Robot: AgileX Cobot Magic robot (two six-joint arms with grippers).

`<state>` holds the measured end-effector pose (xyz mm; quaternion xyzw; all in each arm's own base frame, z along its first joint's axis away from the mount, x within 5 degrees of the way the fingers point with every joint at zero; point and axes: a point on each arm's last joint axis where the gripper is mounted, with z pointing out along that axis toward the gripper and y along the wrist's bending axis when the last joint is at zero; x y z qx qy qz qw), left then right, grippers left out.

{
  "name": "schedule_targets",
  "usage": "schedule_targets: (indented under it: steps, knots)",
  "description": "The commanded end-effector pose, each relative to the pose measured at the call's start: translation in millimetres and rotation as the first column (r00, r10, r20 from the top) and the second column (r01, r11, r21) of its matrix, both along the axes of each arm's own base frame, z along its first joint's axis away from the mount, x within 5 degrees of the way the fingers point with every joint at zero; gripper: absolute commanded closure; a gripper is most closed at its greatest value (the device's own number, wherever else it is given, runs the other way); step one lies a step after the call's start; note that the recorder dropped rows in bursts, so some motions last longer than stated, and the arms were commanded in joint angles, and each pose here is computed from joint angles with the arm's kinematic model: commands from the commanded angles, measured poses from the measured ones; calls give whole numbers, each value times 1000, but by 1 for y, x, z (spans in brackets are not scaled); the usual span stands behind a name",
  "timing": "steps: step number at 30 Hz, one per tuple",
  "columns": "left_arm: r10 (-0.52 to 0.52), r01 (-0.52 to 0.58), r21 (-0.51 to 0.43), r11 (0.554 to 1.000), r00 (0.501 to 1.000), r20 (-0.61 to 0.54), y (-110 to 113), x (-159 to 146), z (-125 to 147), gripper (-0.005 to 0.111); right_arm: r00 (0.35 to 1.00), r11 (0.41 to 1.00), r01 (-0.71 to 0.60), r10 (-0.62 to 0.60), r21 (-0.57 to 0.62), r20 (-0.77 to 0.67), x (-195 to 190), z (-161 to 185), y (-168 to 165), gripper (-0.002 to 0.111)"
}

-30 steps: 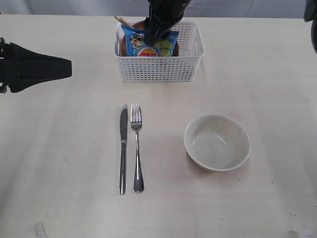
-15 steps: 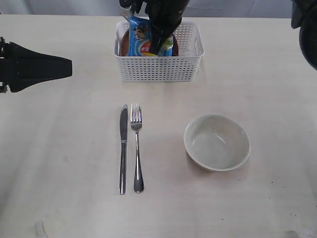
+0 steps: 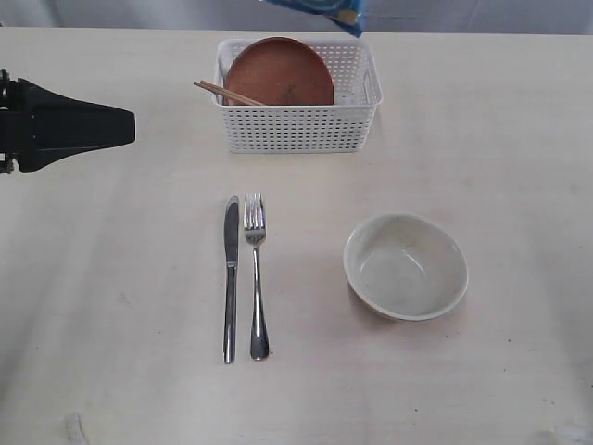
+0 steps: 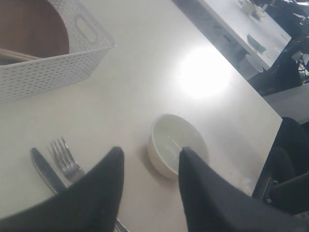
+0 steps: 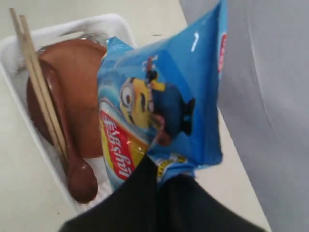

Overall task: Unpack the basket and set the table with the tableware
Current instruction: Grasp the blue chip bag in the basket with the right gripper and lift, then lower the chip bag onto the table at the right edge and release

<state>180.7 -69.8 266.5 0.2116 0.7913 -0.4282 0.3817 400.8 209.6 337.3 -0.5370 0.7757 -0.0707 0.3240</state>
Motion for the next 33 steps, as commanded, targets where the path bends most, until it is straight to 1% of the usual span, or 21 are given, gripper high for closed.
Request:
schedule_targets:
  steps: [1,3,4,6,8,11,13,16,19,22,27,28,29,30,31,33]
  knots:
    - [9,-9,-11,1000,1000,-2,0,0,0,70,966,966,253,-250,45,-70,12,8,-53,109]
    - [9,-9,-11,1000,1000,-2,0,0,0,70,926,929,365,-356,57,-126,19,5,-79,109]
    - [9,-9,-11,1000,1000,-2,0,0,0,70,893,898,434,-418,76,-169,23,1,-97,109]
    - [9,-9,-11,1000,1000,-2,0,0,0,70,838,842,527,-492,118,-234,29,-3,-125,109]
    - [9,-9,-11,1000,1000,-2,0,0,0,70,770,772,617,-552,154,-320,32,-12,-157,109]
    - [9,-9,-11,1000,1000,-2,0,0,0,70,669,677,716,-599,167,-441,30,-33,-198,109]
    - [9,-9,-11,1000,1000,-2,0,0,0,70,593,615,774,-624,148,-510,25,-52,-225,109]
    - [9,-9,-11,1000,1000,-2,0,0,0,70,492,531,840,-653,116,-575,15,-84,-256,109]
    - [9,-9,-11,1000,1000,-2,0,0,0,70,414,444,888,-664,117,-622,5,-110,-277,109]
    - [9,-9,-11,1000,1000,-2,0,0,0,70,380,383,912,-648,149,-660,0,-129,-286,109]
    - [6,-6,-5,1000,1000,-3,0,0,0,70,353,361,923,-651,135,-672,0,-146,-292,108]
    - [8,-8,-3,1000,1000,-2,1,0,-1,70,344,350,927,-640,138,-687,1,-150,-291,108]
    - [12,-12,-1,1000,1000,-2,1,0,-1,70,338,334,930,-623,150,-705,2,-151,-289,106]
    - [14,-14,0,1000,1000,-1,1,0,-1,70,332,321,933,-603,160,-725,3,-153,-287,102]
    - [19,-19,3,1000,1000,-1,1,1,-1,70,337,319,932,-588,173,-735,4,-153,-285,94]
    - [24,-24,9,1000,1000,0,2,1,-1,70,339,317,932,-585,177,-737,5,-154,-285,75]
